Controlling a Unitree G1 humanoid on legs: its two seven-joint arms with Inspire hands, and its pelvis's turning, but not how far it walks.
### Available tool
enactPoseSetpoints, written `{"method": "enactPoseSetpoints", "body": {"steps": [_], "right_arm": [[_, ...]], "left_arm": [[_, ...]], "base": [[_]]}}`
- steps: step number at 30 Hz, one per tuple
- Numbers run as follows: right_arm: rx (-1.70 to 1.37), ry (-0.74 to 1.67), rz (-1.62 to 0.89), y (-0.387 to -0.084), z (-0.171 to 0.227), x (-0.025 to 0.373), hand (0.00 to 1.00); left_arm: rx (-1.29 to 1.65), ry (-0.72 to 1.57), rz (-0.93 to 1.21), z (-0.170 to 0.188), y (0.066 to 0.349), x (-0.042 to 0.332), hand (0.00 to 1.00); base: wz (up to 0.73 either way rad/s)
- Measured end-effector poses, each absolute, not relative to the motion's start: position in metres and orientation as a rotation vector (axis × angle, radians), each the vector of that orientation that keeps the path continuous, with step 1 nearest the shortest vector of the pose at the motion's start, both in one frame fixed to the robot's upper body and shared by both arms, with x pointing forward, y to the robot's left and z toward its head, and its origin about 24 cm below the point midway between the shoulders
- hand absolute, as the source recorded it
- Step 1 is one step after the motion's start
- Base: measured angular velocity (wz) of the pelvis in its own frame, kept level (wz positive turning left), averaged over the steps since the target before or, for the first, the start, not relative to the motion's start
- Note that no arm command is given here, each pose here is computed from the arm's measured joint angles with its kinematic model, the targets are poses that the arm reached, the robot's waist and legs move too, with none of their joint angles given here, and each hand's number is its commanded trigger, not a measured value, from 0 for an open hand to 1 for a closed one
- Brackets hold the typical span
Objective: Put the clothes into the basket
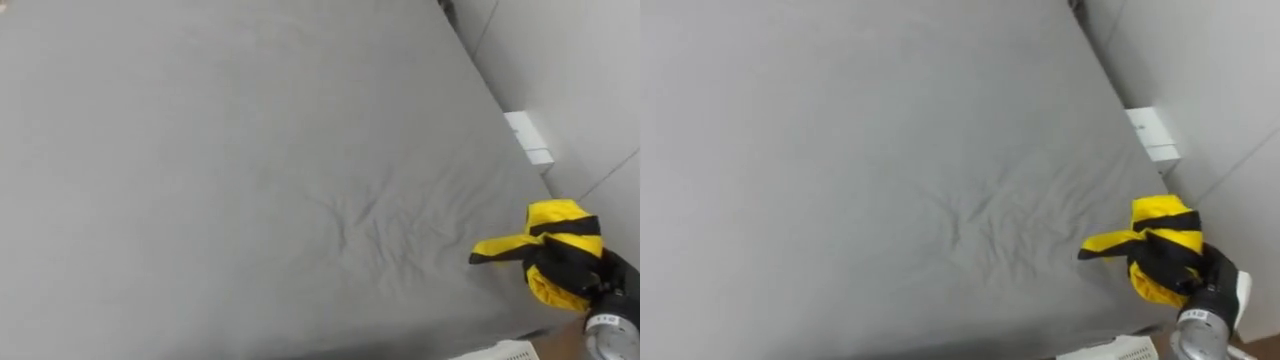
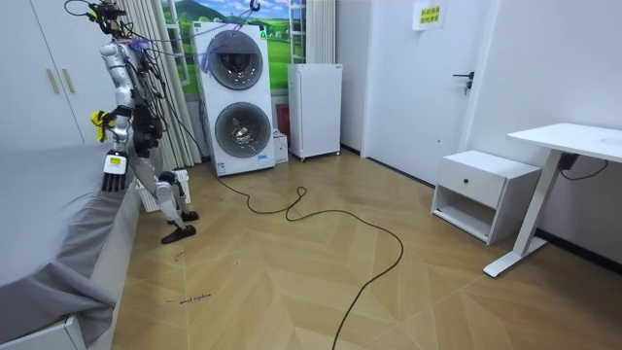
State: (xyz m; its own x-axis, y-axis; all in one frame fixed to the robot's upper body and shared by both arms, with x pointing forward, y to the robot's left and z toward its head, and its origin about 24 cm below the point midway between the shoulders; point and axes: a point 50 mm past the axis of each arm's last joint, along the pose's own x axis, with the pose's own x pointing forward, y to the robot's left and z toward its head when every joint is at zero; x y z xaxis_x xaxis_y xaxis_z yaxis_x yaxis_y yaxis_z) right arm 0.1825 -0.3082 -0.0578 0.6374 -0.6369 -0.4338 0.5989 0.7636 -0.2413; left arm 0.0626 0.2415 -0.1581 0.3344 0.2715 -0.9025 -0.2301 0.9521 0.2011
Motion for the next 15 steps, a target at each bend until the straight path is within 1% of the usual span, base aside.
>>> {"method": "enactPoseSetpoints", "body": {"steps": [9,15], "right_arm": [[-0.085,0.615,-0.731,-0.311,-0.074,0.151,1.0],[-0.088,0.659,-0.773,-0.318,-0.08,0.134,1.0]], "left_arm": [[0.049,1.247,0.344,-0.16,0.244,0.051,0.0],[0.044,1.303,0.36,-0.162,0.245,0.032,0.0]], "base": [[-0.19],[-0.28]]}}
